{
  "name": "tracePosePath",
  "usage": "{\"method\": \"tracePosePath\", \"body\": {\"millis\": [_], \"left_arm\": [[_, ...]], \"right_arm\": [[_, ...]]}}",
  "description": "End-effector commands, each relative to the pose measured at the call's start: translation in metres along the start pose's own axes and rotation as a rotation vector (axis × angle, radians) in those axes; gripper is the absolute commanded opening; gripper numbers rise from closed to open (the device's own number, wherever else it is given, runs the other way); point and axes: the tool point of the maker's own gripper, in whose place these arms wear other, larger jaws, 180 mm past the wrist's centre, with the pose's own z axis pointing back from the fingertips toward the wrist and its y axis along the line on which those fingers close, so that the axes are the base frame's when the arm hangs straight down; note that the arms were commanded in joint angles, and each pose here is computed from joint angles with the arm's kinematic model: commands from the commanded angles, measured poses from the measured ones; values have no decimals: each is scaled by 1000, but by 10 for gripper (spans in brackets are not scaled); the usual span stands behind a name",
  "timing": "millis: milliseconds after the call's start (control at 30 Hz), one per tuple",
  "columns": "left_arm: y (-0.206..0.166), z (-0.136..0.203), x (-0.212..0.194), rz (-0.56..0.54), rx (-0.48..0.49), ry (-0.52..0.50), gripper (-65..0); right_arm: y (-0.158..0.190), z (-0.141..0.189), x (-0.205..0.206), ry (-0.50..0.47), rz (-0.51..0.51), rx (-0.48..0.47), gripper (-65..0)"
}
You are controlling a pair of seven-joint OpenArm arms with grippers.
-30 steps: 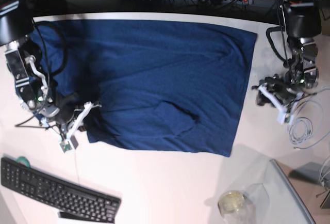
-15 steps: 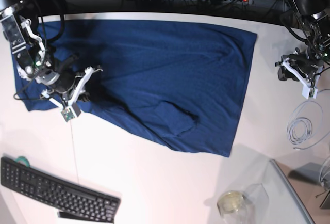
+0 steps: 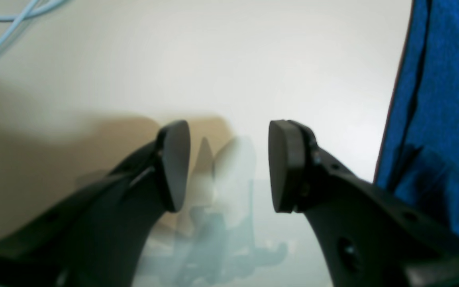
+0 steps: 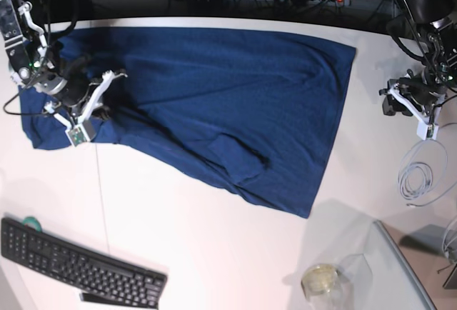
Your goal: Layout the t-shirt on the table in an organized manner, then fold the t-shirt properly
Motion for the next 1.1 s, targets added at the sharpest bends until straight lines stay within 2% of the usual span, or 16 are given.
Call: {"method": "tracePosePath", "body": {"millis": [0, 200, 233, 267, 367, 400, 567, 667, 767, 900, 1067], "left_arm": [[10, 6, 17, -16, 15, -41, -346], [10, 6, 17, -16, 15, -41, -346], [10, 6, 17, -16, 15, -41, -346], [10, 6, 17, -16, 15, -41, -346], [10, 6, 17, -16, 15, -41, -346], [7, 5, 16, -12, 10, -41, -346], [-16, -4, 24, 2, -25, -70, -346], [-35, -12, 52, 19, -54, -133, -346], [-60, -25, 91, -10, -91, -180, -346], [-81, -56, 134, 19, -72, -165, -344], [-125, -94, 177, 64, -157, -184, -342]], "right_arm": [[-3, 3, 11, -38, 8, 3, -650], [0, 3, 6, -23, 7, 11, -650], [0, 2, 2, -12, 3, 10, -632], [-2, 1, -3, 17, -1, 8, -581], [2, -2, -11, 76, -15, 13, -366], [6, -2, -10, 74, -19, 19, -339], [20, 8, 18, -7, 19, 42, -402], [25, 9, 28, -33, 27, 51, -401], [27, 7, 32, -42, 20, 54, -401], [29, 8, 34, -49, 21, 57, -401], [30, 8, 33, -48, 20, 59, -402]]}}
